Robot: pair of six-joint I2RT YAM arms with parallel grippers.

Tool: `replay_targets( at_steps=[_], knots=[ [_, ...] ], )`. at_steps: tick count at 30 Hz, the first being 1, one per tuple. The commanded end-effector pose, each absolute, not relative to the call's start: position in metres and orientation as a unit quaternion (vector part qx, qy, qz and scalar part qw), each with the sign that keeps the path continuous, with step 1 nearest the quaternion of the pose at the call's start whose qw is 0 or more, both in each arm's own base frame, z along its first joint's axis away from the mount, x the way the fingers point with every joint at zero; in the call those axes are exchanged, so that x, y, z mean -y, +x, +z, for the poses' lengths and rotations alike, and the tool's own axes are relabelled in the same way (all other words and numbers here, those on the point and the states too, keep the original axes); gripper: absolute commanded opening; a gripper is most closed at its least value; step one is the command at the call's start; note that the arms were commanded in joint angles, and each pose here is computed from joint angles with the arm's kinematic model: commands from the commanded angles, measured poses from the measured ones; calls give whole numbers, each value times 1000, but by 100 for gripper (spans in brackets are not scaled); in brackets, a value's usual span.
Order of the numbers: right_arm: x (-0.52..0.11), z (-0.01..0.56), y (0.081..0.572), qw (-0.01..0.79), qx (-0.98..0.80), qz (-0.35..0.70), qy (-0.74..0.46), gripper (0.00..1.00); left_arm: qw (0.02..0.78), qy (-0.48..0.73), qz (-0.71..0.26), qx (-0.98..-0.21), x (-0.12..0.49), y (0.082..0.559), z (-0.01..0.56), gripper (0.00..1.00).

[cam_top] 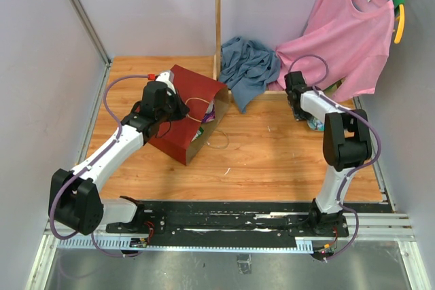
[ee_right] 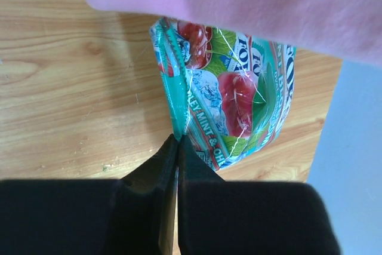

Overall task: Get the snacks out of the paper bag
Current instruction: Place the snack at the center of the board.

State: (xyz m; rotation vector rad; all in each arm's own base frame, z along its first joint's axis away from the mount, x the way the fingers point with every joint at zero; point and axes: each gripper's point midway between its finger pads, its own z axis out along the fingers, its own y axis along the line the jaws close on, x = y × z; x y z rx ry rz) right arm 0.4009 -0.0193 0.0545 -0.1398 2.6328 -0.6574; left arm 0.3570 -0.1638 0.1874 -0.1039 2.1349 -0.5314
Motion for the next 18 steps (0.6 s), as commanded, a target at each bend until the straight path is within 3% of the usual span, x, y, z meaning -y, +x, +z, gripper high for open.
replay_targets(
  at_steps=[1, 3, 4, 6, 8, 9, 13, 18],
  knots=[
    [28, 81, 417, 245, -936, -247, -46, 3, 458, -43, -209, -863, 160, 360, 193, 0],
    [24, 85, 415, 256, -938, -231, -42, 7, 461, -42, -208, -862, 159, 360, 194, 0],
    [19, 87, 414, 266, -939, -215, -41, 17, 461, -42, -209, -861, 160, 359, 194, 0],
    [8, 97, 413, 293, -938, -178, -38, 55, 462, -40, -211, -861, 160, 359, 195, 1],
    [-3, 111, 410, 317, -937, -145, -33, 76, 461, -38, -213, -861, 162, 359, 195, 1],
    [-10, 119, 410, 328, -936, -126, -33, 82, 460, -37, -213, -861, 162, 359, 195, 0],
    [-39, 153, 402, 382, -921, -72, -26, 92, 460, -35, -212, -862, 162, 359, 194, 1],
    [-108, 187, 370, 467, -882, 65, -19, 94, 463, -37, -207, -861, 159, 360, 196, 1]
  ],
)
